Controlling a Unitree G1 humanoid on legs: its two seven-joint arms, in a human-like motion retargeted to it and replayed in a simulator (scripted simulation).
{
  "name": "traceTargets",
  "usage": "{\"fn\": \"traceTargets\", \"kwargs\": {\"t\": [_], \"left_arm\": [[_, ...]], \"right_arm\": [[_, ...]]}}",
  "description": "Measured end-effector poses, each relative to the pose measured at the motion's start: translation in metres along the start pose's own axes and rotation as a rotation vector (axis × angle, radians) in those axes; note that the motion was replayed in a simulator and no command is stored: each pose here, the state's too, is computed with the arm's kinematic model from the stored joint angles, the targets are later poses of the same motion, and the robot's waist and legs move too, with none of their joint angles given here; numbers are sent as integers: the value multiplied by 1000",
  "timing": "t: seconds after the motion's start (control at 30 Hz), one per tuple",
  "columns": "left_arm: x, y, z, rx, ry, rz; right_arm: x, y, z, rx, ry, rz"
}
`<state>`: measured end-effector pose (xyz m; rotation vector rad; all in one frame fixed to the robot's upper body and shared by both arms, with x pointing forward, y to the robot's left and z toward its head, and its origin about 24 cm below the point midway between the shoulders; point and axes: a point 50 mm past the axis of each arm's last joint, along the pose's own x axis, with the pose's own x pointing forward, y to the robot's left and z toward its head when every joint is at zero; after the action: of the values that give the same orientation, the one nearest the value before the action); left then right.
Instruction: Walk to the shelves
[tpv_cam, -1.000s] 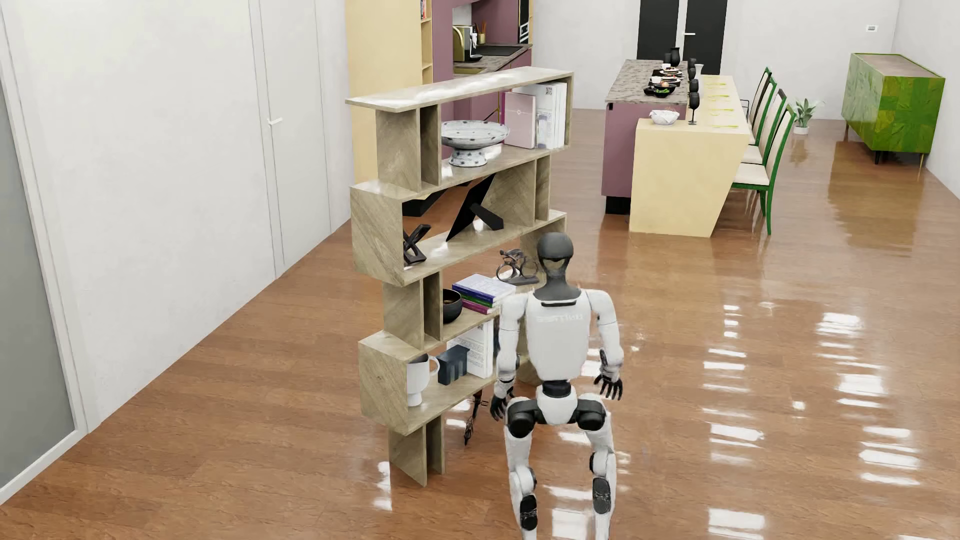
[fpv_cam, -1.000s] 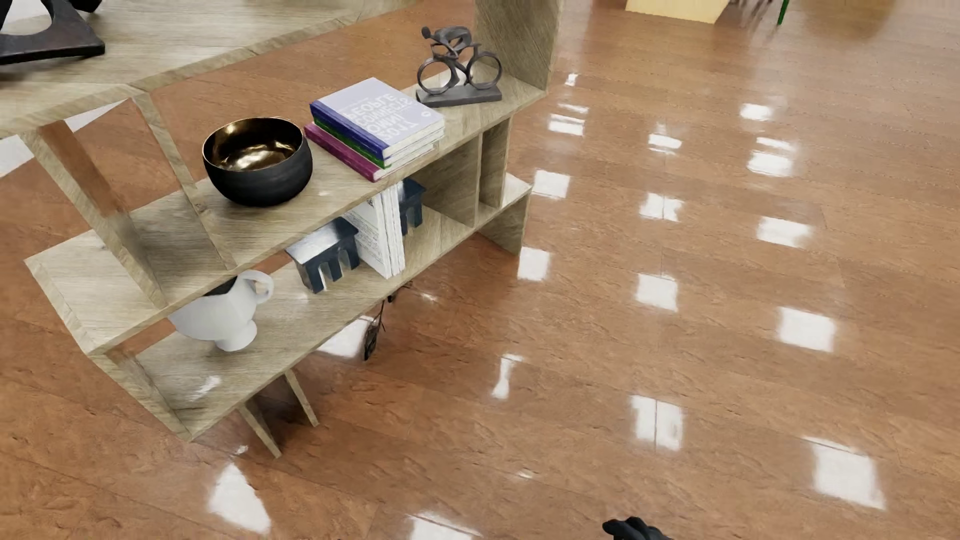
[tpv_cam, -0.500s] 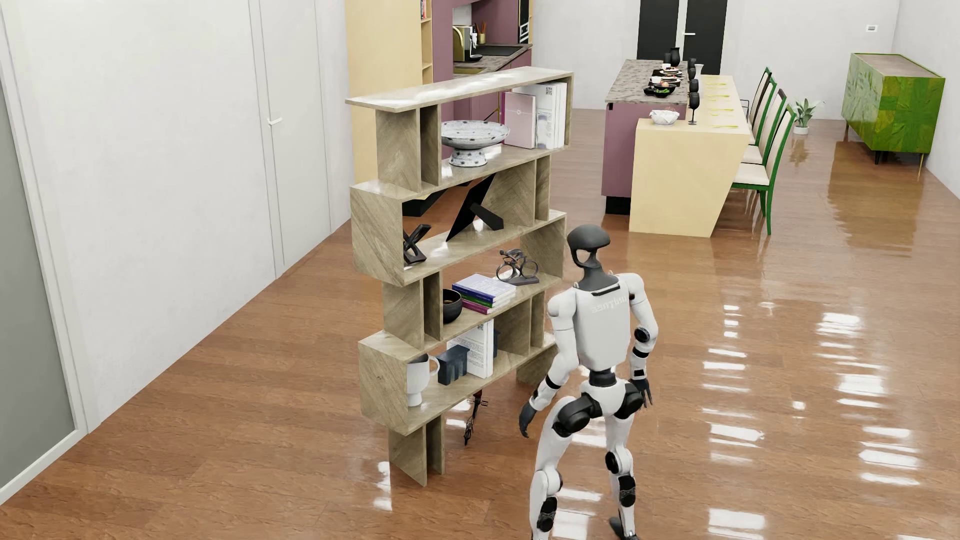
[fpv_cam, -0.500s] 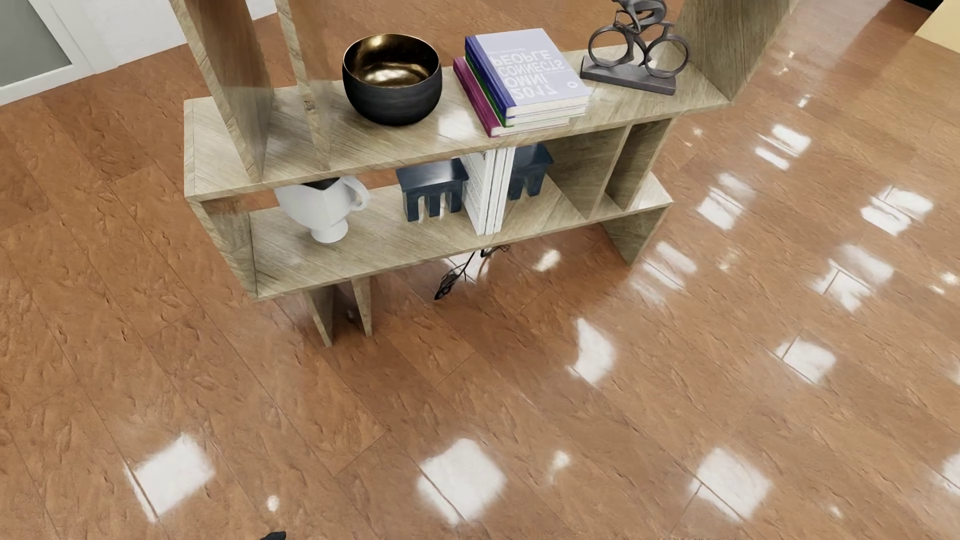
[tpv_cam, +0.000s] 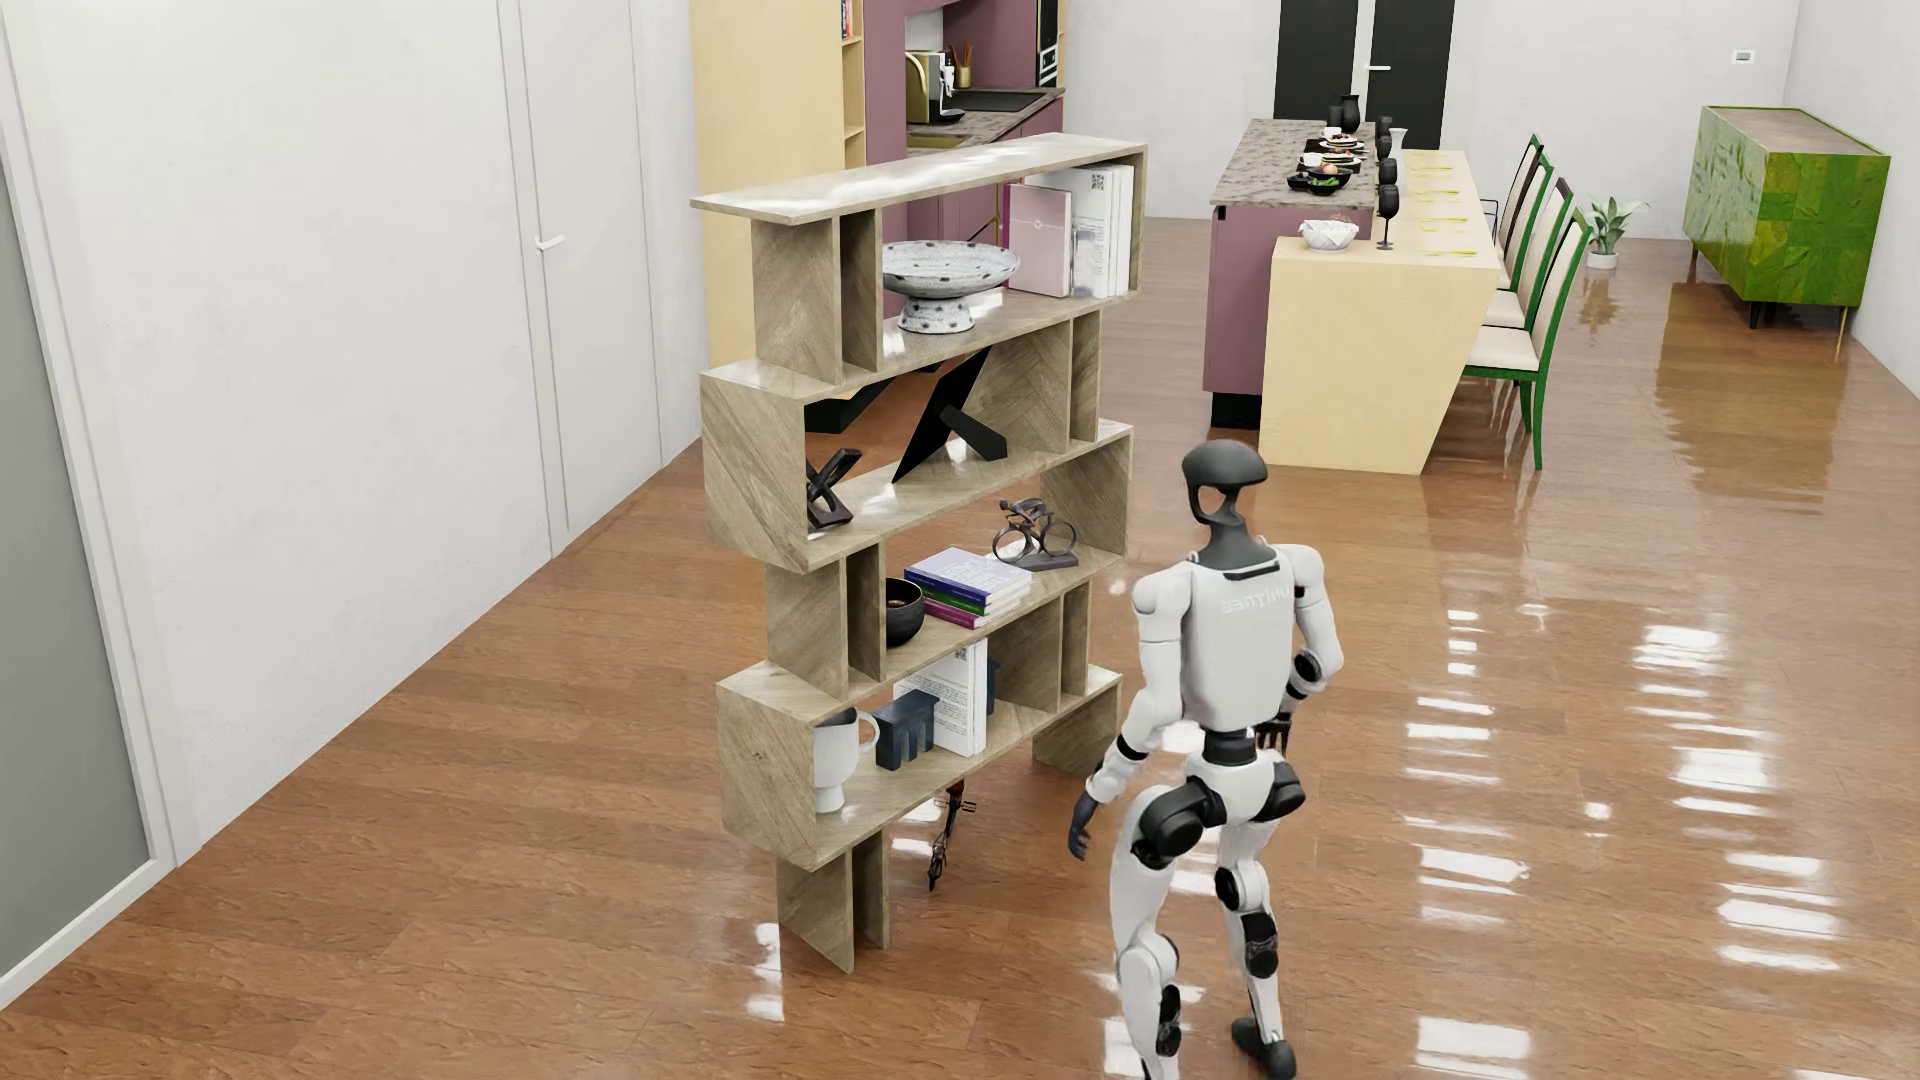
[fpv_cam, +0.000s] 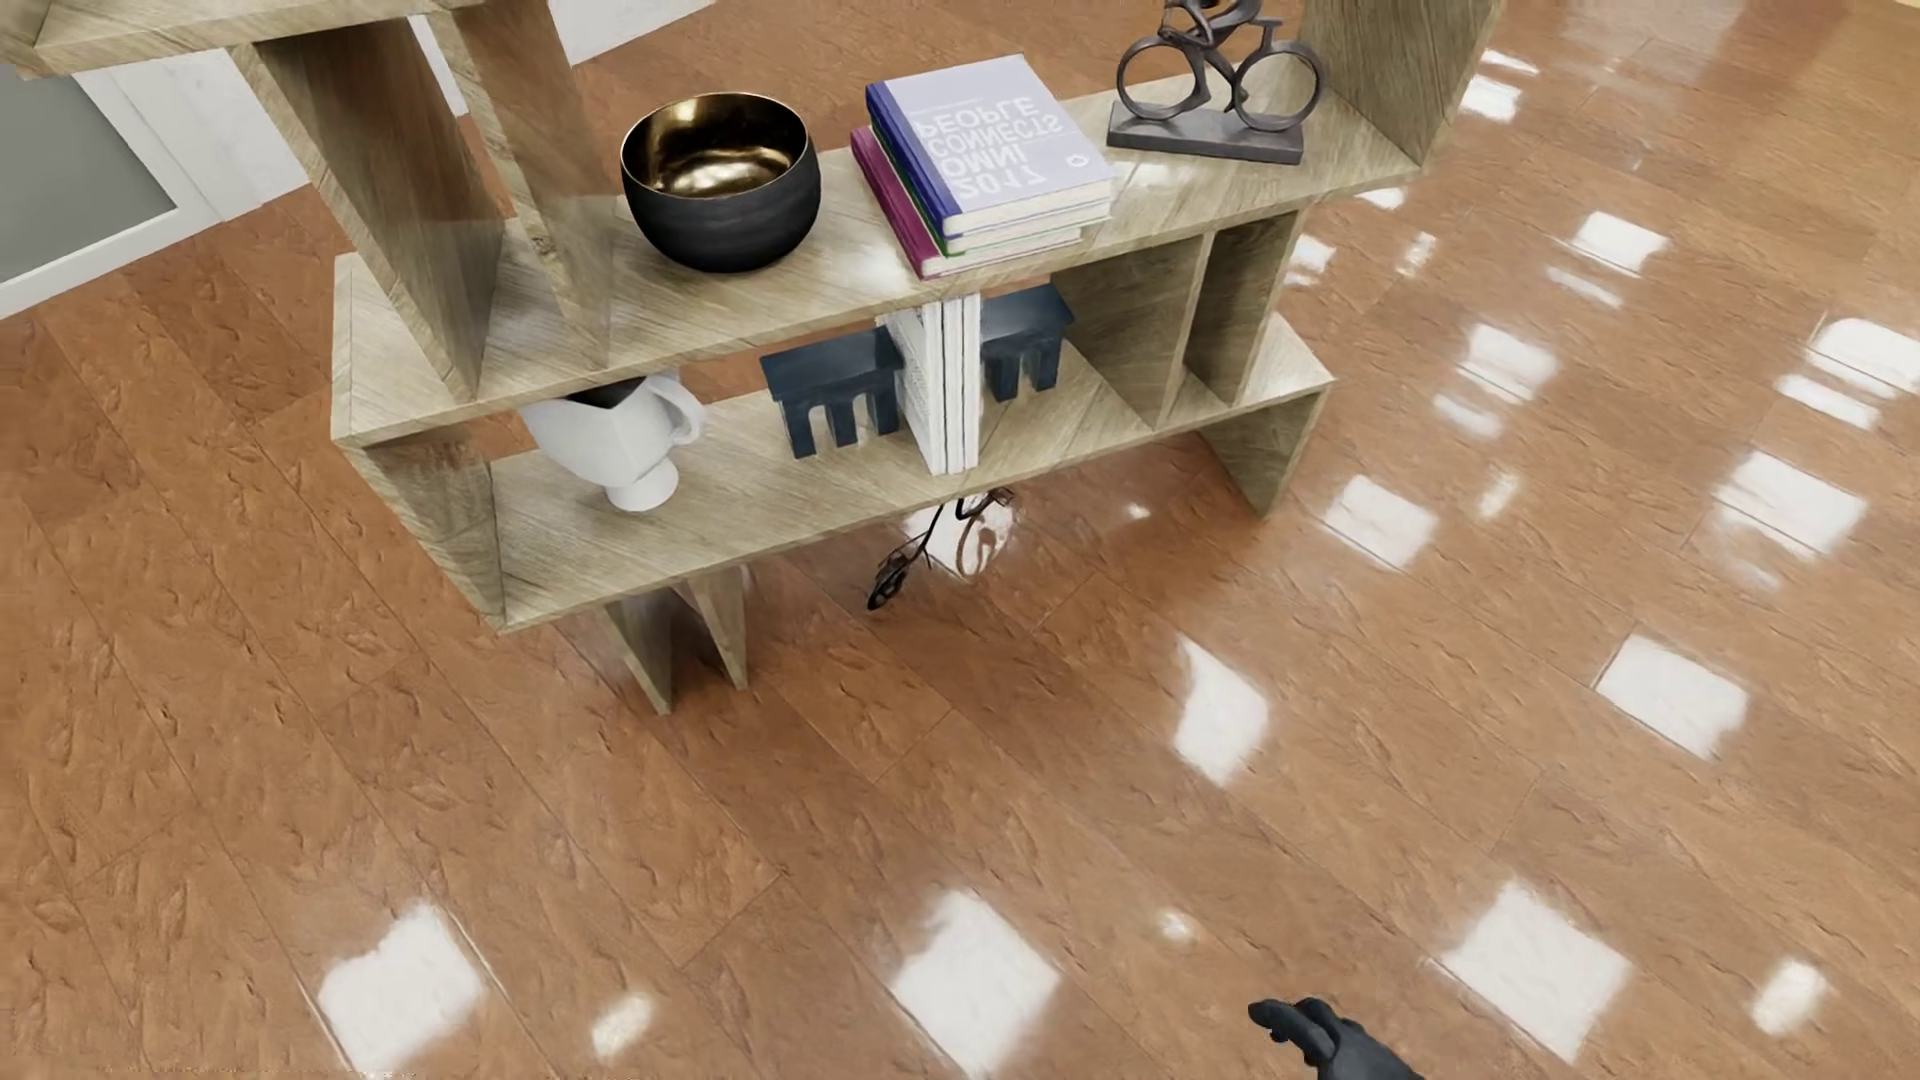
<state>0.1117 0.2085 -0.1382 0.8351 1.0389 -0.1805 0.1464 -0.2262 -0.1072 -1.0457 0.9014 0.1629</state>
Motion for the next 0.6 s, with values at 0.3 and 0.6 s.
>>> {"fn": "traceTargets", "kwargs": {"t": [0.3, 0.6], "left_arm": [[-3, 18, -5, -145, -15, 114], [-8, -8, -25, -159, 121, 10]], "right_arm": [[-24, 80, -48, -21, 262, 386], [0, 54, 8, -17, 76, 216]]}}
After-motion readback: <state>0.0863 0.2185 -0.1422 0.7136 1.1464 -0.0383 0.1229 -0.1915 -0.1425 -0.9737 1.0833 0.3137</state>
